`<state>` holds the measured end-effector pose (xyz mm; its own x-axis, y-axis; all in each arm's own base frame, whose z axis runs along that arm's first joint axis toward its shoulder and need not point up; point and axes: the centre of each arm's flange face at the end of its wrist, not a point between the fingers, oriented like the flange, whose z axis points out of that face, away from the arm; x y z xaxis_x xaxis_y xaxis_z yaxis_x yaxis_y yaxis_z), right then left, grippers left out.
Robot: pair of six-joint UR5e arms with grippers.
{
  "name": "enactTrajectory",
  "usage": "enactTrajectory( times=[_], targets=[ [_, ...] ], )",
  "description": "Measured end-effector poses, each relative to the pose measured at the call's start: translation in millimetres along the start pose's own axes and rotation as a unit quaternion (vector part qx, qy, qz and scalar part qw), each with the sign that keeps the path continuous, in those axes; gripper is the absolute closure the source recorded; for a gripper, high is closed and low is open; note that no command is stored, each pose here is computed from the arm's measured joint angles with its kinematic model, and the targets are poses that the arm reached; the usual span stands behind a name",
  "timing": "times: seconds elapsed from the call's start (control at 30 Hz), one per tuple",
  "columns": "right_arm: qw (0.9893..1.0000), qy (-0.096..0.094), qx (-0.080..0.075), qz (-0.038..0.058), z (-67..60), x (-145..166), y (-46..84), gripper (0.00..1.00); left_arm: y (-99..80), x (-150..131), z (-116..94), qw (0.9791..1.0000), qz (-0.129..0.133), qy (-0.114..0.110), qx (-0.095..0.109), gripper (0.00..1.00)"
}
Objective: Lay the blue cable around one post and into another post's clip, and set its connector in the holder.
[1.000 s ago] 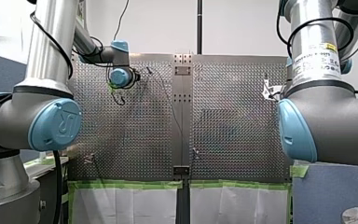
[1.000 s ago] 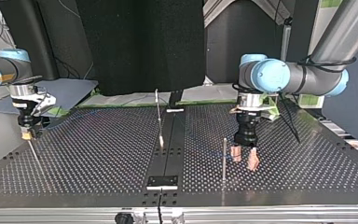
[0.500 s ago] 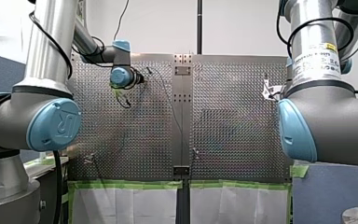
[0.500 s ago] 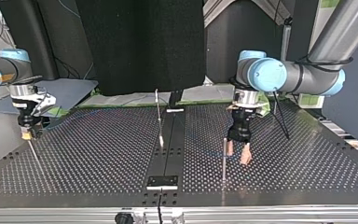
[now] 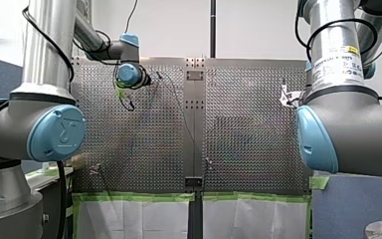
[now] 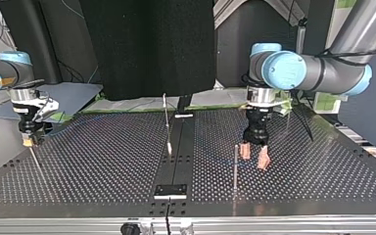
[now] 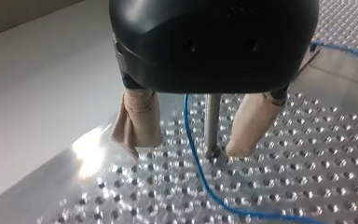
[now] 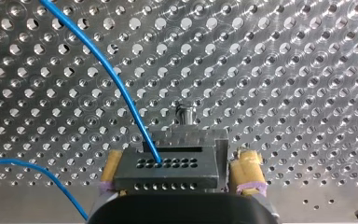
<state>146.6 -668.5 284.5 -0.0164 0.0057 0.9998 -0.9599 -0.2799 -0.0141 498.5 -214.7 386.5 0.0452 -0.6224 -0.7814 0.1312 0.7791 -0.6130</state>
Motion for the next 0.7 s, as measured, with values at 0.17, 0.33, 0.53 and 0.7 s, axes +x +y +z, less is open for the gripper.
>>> enactTrajectory(
  times=[0.17, 0.33, 0.53, 0.7],
  targets=[
    [1.0000, 0.000, 0.000, 0.0000, 0.0, 0, 0.0, 0.00, -4.5, -4, -7, 1.0000, 0.006, 0.000, 0.003, 0.00],
    [1.0000, 0.000, 0.000, 0.0000, 0.0, 0, 0.0, 0.00, -6.5, -4, -22, 0.9998, 0.019, 0.011, 0.005, 0.00],
    [1.0000, 0.000, 0.000, 0.0000, 0.0, 0, 0.0, 0.00, -6.4, -14, -47, 0.9985, 0.050, 0.013, -0.020, 0.00],
    [1.0000, 0.000, 0.000, 0.0000, 0.0, 0, 0.0, 0.00, -27.0, -45, -56, 0.9969, 0.073, -0.012, -0.028, 0.00]
  ],
)
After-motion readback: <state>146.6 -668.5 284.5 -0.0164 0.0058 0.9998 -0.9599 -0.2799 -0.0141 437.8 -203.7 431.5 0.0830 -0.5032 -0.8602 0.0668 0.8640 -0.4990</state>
